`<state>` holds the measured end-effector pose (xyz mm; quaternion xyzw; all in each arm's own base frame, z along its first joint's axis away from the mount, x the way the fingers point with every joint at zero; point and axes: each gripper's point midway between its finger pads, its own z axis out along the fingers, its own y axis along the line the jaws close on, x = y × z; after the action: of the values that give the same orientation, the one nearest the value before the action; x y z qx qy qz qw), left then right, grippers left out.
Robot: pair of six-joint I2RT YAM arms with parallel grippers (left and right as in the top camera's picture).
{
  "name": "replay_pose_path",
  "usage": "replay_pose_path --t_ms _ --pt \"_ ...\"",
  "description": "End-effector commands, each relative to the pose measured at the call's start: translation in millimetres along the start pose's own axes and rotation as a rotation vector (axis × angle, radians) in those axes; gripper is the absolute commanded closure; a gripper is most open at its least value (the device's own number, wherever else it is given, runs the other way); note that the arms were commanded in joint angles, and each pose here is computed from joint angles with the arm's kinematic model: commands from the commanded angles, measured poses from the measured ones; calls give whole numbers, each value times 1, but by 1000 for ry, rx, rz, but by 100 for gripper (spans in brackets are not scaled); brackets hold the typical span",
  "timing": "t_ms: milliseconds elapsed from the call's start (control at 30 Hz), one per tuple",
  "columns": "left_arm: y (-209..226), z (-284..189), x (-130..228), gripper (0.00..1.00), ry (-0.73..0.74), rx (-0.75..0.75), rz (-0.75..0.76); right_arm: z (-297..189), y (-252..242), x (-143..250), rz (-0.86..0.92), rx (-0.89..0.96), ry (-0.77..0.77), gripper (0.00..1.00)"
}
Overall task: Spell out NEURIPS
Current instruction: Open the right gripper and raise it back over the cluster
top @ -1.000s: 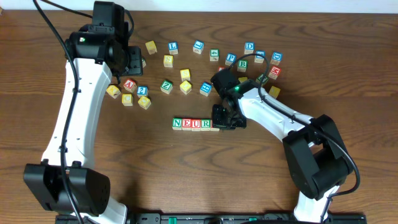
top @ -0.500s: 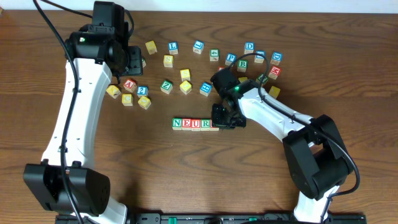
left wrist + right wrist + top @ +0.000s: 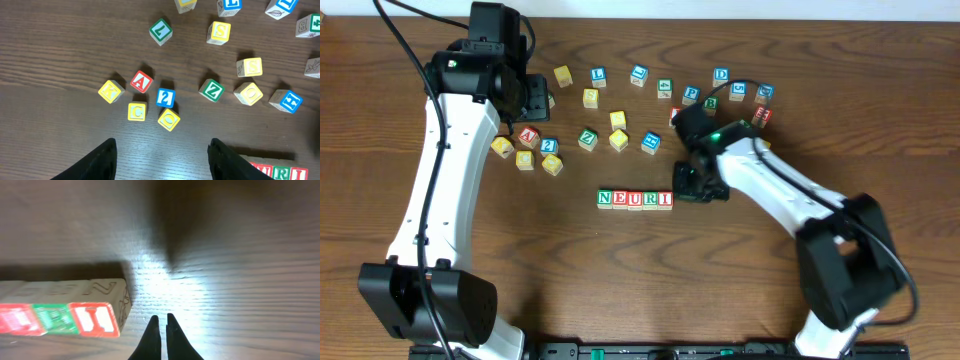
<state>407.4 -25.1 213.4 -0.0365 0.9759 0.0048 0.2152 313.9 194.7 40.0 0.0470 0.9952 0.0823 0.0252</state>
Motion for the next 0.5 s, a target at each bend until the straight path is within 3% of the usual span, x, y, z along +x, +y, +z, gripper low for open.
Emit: replay_pose_path --t_ms 0,467 --pt "4 -3 -4 42 -12 -13 -7 -39 1 -18 -45 -35 -116 99" --pt "4 -12 -6 42 -36 -9 -8 -144 14 -59 -169 -99 -294 99"
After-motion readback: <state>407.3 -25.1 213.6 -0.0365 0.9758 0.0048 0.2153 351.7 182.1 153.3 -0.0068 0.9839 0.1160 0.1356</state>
